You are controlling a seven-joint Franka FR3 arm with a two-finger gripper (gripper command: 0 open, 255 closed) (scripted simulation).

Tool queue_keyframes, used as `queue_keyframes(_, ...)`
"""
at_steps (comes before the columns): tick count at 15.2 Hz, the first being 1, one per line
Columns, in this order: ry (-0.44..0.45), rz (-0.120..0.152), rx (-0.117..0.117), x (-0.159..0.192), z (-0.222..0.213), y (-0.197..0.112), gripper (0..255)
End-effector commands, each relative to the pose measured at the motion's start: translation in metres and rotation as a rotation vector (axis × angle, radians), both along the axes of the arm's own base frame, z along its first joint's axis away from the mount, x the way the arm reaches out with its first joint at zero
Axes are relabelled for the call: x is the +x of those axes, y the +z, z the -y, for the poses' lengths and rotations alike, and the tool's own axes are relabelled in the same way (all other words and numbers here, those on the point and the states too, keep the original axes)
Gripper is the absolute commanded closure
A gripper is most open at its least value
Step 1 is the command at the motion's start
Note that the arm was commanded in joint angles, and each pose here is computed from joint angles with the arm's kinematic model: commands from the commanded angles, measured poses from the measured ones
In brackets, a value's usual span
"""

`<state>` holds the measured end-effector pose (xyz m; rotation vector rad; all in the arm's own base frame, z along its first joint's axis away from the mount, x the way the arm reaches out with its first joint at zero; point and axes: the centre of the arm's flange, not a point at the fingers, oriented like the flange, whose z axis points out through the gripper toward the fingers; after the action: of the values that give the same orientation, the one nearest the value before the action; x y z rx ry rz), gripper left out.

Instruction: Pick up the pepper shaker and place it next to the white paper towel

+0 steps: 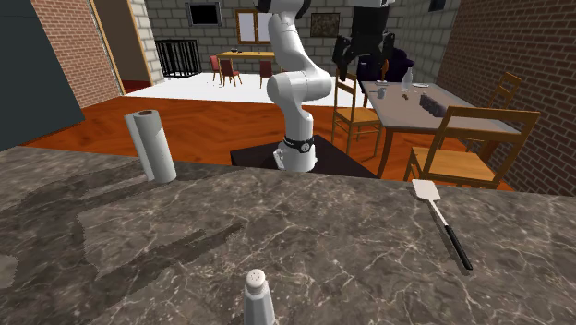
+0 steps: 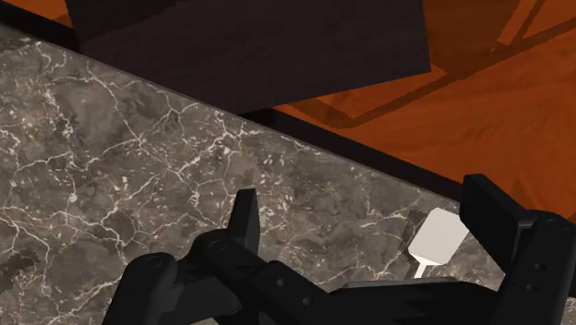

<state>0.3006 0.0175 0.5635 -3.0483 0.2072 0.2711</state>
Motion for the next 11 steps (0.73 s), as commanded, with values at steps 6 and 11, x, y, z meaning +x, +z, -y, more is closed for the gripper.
queue_keyframes(6,0.021,0.024,-0.022,0.03,0.045,-0.028,0)
queue_keyframes(11,0.041,0.047,-0.043,0.061,0.091,-0.054,0)
